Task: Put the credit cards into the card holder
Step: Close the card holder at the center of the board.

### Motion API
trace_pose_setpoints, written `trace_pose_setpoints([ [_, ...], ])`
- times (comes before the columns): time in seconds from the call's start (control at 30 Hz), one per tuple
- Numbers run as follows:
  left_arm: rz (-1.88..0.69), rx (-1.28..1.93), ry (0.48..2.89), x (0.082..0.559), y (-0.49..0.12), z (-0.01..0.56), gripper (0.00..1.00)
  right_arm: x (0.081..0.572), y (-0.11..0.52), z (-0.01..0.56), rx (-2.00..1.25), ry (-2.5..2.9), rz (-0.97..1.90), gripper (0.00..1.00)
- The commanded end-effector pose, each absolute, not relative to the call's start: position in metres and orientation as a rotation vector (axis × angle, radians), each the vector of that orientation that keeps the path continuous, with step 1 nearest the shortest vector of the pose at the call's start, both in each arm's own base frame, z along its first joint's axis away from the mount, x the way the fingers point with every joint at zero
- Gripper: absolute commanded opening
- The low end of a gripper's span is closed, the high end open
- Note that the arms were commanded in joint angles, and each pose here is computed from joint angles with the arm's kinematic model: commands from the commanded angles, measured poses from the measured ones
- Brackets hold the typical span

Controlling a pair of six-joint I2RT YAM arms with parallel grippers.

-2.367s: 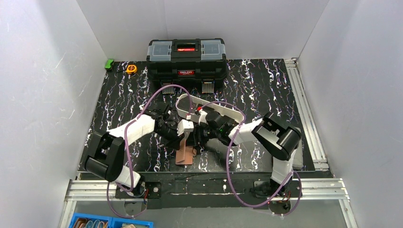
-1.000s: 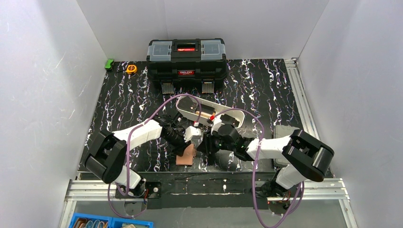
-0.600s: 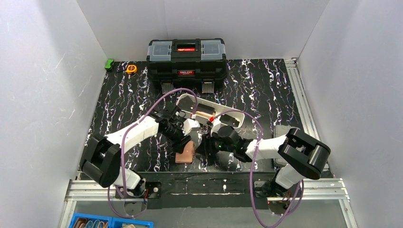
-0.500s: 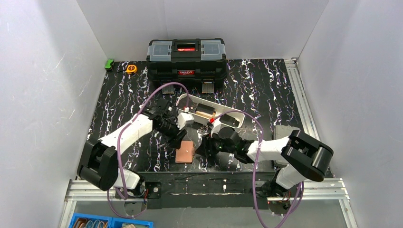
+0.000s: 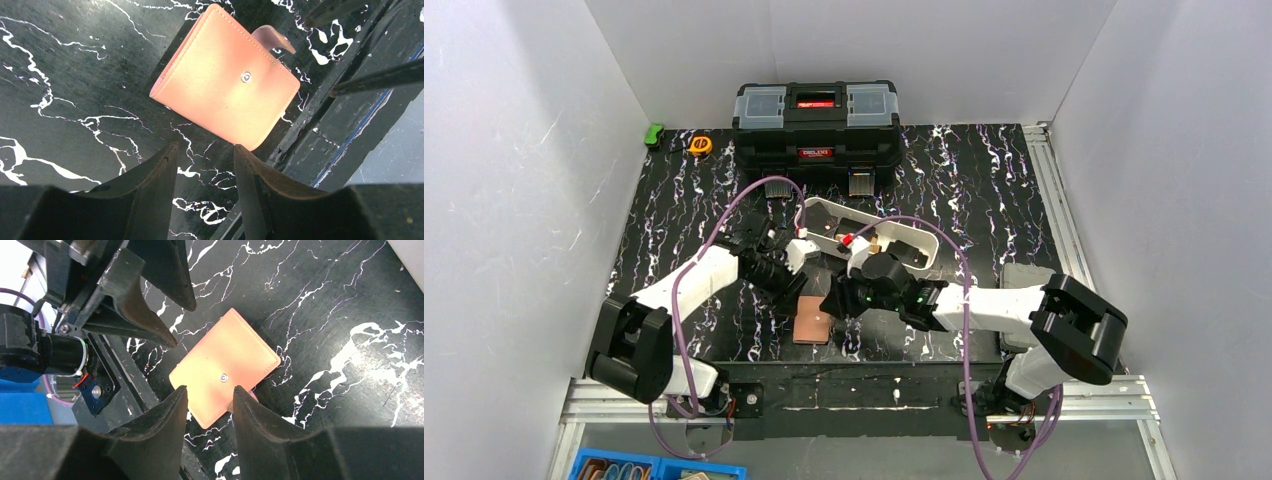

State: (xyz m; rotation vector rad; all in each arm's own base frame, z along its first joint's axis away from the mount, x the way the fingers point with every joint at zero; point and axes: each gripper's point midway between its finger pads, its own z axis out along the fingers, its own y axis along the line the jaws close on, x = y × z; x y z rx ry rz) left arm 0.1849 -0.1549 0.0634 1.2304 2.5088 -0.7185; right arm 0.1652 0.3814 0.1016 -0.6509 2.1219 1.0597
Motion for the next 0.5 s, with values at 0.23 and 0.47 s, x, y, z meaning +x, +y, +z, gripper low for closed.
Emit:
trace_pose_setpoints([
  [0.23,-0.693,1.170,2.476,0.184,-0.150,0.065,0.41,0.160,0.369,0.078,-0.760,2.331,0.659,0.48],
  [0.47,-0.688,1.155,2.454,0.182,-0.146,0.070,0.98,0.160,0.371,0.075,-0.768,2.369,0.563,0.46],
])
